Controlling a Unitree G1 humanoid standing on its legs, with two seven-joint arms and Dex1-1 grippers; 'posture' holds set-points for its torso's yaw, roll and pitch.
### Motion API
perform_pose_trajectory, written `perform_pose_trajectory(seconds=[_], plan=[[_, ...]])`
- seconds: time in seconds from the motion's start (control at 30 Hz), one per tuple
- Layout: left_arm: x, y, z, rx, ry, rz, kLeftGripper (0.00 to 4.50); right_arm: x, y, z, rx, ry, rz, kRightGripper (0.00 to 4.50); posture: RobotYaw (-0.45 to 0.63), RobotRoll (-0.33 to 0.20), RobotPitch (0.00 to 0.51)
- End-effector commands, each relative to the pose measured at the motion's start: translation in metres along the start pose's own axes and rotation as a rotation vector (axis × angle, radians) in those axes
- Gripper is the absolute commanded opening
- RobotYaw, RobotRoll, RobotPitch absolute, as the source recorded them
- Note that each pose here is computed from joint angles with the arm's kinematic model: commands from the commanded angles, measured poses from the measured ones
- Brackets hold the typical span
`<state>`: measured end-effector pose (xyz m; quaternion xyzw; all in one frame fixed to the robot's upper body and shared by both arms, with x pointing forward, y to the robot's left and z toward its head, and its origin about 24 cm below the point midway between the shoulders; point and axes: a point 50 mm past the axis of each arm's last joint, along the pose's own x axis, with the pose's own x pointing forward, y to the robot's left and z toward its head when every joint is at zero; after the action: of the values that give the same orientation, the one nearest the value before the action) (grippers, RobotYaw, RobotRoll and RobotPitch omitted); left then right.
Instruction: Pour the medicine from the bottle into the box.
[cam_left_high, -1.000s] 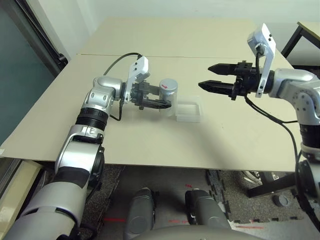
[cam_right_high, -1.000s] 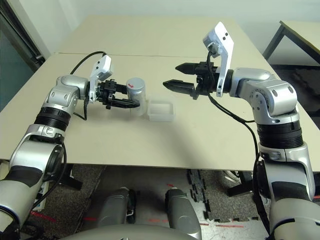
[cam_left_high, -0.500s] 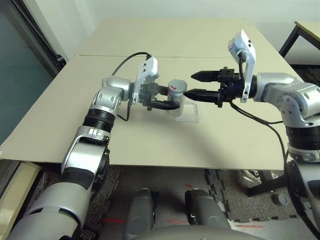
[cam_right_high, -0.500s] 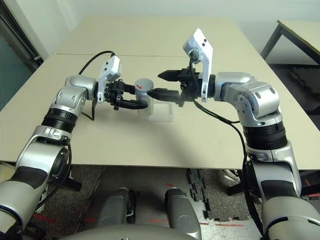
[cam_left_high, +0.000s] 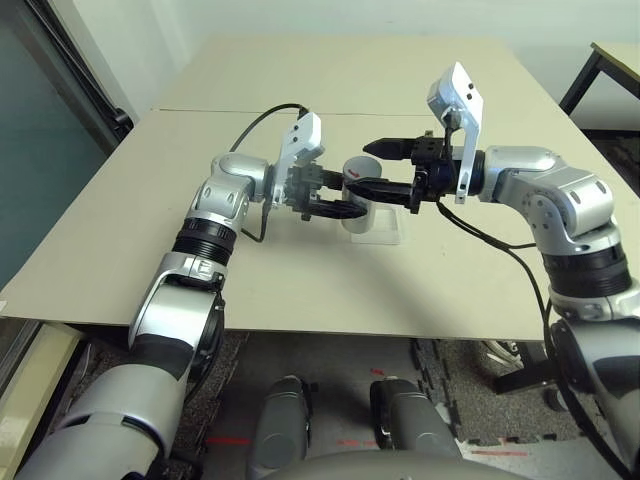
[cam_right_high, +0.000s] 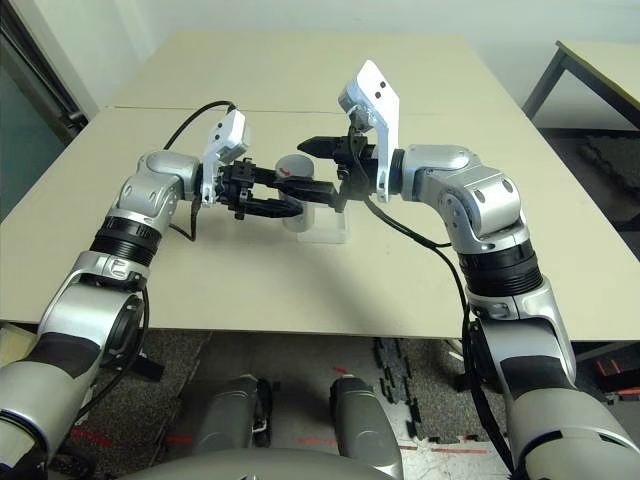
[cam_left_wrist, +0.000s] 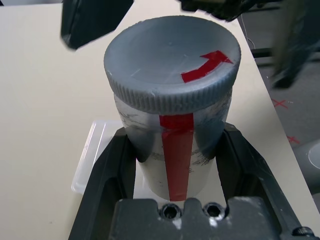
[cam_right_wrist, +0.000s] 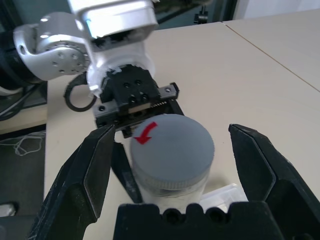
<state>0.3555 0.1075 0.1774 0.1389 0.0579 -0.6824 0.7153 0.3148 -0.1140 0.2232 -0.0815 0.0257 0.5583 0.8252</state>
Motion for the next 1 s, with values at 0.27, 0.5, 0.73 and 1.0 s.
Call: perform_pose_trajectory(seconds=[0.27, 0.5, 0.73, 1.0], plan=[[0.001, 0.000, 0.003, 0.001, -0.010, -0.001, 2.46, 0.003, 0.002, -0.003, -0.013, 0.009, 0.015, 2.57, -0.02, 0.000, 0.067], [-0.003, 0.000, -0.001, -0.006, 0.006, -0.004, 2.46, -0.002, 0.003, 0.003, -0.022, -0.012, 0.078, 2.57, -0.03, 0.000, 0.071], [0.003, -0.004, 0.010, 0.030, 0.003, -0.065, 2.46, -0.003, -0.014, 0.013, -0.089, -0.028, 0.297, 2.57, -0.04, 0.000, 0.078], [0.016, -0.017, 0.017, 0.060, -0.004, -0.149, 2.46, 0.013, -0.043, 0.021, -0.210, -0.020, 0.468, 2.57, 0.01, 0.000, 0.100]])
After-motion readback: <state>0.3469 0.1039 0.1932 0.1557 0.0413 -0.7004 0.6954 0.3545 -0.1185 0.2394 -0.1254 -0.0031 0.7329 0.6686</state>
